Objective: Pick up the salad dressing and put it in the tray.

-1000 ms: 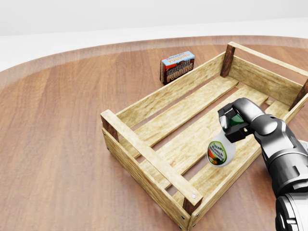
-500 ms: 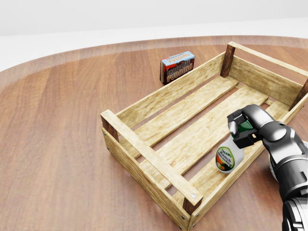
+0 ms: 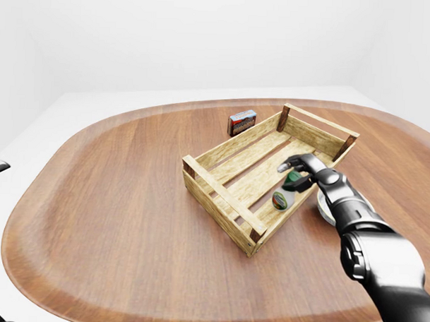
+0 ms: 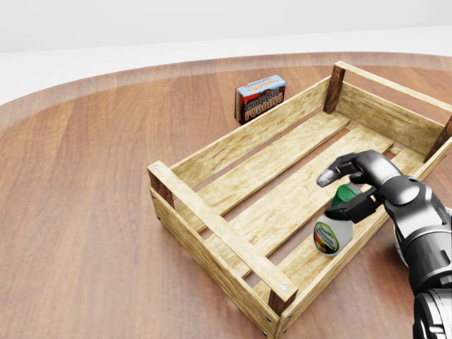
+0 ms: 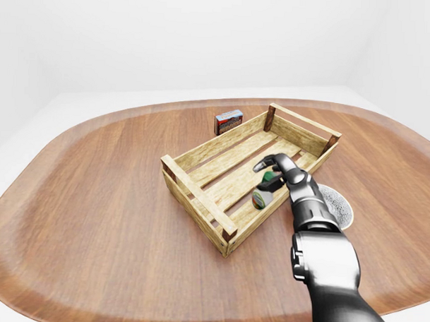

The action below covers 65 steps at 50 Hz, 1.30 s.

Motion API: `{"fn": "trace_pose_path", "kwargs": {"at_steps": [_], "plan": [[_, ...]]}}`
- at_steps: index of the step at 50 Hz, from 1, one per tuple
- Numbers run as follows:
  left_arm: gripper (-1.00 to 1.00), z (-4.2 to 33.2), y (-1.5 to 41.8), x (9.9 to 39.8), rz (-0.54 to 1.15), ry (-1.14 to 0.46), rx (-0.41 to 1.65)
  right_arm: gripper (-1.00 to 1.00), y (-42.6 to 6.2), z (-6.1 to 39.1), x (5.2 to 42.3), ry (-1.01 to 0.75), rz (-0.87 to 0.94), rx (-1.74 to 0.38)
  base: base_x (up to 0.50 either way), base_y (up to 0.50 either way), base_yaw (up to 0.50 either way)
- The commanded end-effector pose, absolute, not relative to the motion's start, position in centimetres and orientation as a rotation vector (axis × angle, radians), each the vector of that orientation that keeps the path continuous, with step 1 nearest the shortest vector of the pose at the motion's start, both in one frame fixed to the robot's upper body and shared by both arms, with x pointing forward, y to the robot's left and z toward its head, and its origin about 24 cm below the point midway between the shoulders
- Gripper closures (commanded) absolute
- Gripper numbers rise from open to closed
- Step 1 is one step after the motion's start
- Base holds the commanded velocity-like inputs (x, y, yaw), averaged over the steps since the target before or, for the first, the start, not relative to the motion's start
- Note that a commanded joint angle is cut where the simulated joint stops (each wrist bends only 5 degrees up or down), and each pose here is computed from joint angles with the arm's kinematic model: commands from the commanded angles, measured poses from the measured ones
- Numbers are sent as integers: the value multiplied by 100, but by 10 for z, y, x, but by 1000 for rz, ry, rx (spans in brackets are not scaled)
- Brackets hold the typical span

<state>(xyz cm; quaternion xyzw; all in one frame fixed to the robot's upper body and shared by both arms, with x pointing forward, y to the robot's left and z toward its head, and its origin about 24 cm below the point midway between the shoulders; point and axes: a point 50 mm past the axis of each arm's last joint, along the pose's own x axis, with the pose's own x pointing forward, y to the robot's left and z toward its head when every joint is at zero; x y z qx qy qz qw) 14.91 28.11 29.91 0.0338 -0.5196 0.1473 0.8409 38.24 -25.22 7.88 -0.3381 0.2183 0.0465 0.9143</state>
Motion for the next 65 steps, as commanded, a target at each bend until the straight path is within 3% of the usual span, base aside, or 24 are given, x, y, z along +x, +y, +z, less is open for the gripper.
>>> {"fn": "trace_pose_path", "kwargs": {"at_steps": [1, 18, 28, 33, 38, 50, 56, 65], "plan": [[-100, 300, 281, 149, 310, -1101, 70, -100, -252, 77, 382, 448, 93, -700, 0, 0, 0], [-100, 300, 280, 148, 306, -1103, 71, -100, -251, 67, 377, 455, 104, -693, 0, 0, 0], [-100, 299, 280, 149, 305, -1097, 73, -100, -232, 114, 398, 312, 194, -758, 0, 0, 0], [-100, 299, 280, 148, 303, -1103, 69, -100, -208, 166, 402, 182, 289, -836, 0, 0, 0], [-100, 300, 280, 147, 304, -1110, 64, -100, -180, 224, 380, -64, 387, -991, 0, 0, 0], [-100, 300, 280, 147, 301, -1108, 56, -100, -169, 293, 318, -452, 183, -1185, 0, 0, 0], [-100, 301, 278, 147, 296, -1116, 52, -100, -172, 302, 291, -543, 110, -1236, 0, 0, 0], [-100, 301, 278, 147, 297, -1113, 49, -100, -173, 290, 284, -529, 116, -1239, 0, 0, 0]]}}
